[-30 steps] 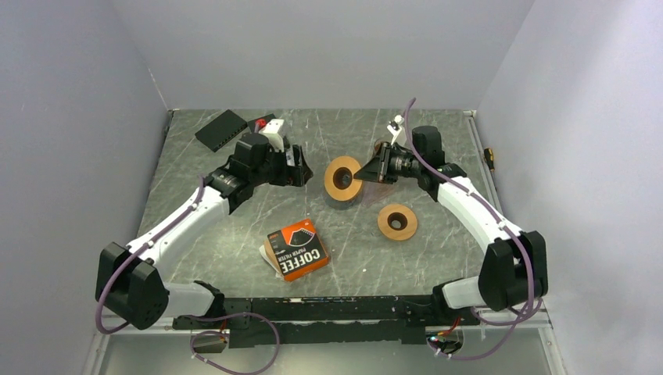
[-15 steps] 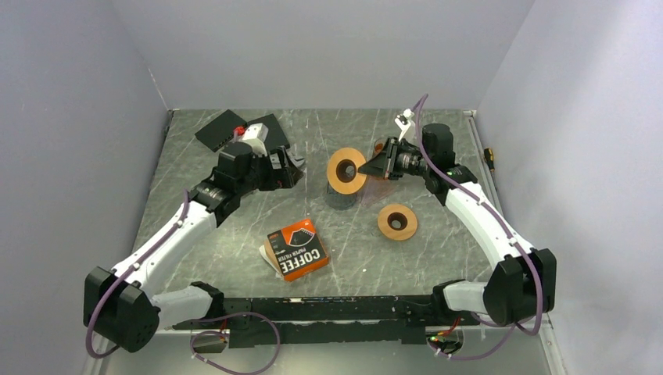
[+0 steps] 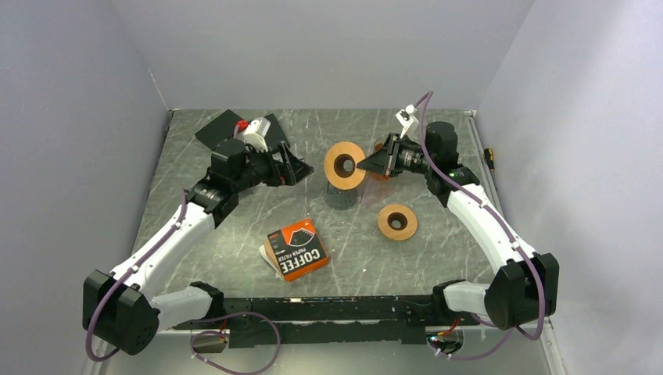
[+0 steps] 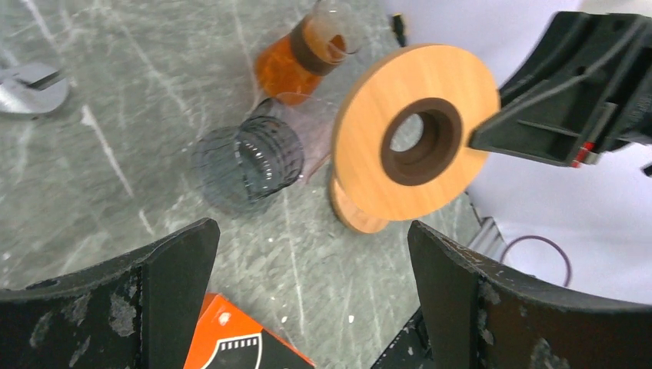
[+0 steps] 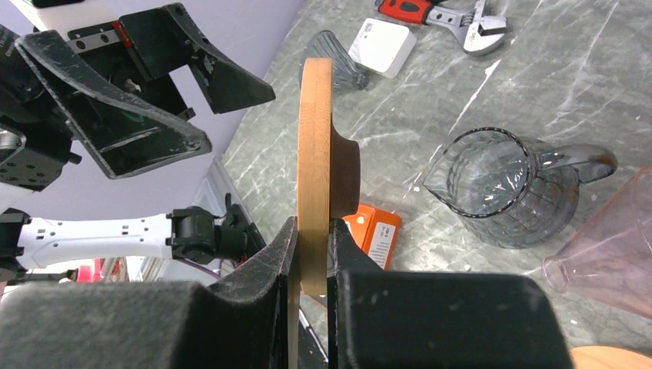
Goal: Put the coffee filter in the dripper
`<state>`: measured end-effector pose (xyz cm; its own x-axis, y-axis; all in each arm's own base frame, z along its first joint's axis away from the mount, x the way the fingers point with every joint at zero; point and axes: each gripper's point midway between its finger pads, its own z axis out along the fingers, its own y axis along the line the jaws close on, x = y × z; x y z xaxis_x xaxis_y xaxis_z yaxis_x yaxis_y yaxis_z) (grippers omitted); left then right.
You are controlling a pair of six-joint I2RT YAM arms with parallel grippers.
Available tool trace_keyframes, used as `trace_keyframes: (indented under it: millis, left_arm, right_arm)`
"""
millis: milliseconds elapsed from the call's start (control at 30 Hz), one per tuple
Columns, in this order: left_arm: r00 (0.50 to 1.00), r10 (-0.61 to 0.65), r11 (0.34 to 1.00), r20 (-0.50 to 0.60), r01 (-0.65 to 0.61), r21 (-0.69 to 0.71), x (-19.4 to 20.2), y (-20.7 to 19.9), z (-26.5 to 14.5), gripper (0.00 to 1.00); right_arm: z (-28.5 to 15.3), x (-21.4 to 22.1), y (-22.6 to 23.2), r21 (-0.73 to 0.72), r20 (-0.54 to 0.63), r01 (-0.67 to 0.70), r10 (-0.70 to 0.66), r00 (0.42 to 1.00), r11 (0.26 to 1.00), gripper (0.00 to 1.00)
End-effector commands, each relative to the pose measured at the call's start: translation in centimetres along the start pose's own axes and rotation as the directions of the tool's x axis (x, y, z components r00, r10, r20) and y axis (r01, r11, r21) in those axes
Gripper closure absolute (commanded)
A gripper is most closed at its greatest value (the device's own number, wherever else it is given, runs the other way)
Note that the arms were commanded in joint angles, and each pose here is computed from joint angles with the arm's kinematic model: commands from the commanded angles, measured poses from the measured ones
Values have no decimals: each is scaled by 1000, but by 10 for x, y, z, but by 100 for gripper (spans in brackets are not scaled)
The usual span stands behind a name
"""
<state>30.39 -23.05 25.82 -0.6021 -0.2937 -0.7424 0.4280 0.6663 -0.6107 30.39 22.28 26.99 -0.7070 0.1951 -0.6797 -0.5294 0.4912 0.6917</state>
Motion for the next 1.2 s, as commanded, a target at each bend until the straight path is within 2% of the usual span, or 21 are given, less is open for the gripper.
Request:
trace_keyframes:
  millis: [0, 233, 433, 833, 967, 1067, 1167]
  left_arm:
    - [1000, 19, 980, 24, -23, 199, -14, -38, -1, 1]
    - [999, 40, 943, 10, -41, 332, -15, -60, 0, 8]
    - [999, 22, 956, 32, -30, 293, -22, -49, 1, 9]
    - [999, 35, 884, 33, -47, 465, -26, -59, 4, 24]
    - [998, 49, 927, 40, -60, 371, -27, -42, 10, 21]
    - [996, 72, 975, 47, -81, 208, -28, -15, 13, 18]
    - [995, 89, 995, 51, -92, 45, -27, 13, 10, 13]
  right_arm:
    - [-10, -31, 33, -87, 98, 117, -108, 989, 989, 100]
    - [-15, -44, 55, -157, 150, 160, -137, 979, 974, 100]
    - [-24, -51, 74, -203, 184, 198, -162, 970, 959, 100]
    - [-13, -47, 63, -218, 155, 147, -114, 981, 965, 100]
    - [2, -40, 30, -126, 119, 66, -51, 992, 990, 100]
    - [15, -31, 1, -54, 89, -20, 25, 996, 998, 100]
    - [32, -19, -26, -25, 45, -109, 110, 993, 994, 100]
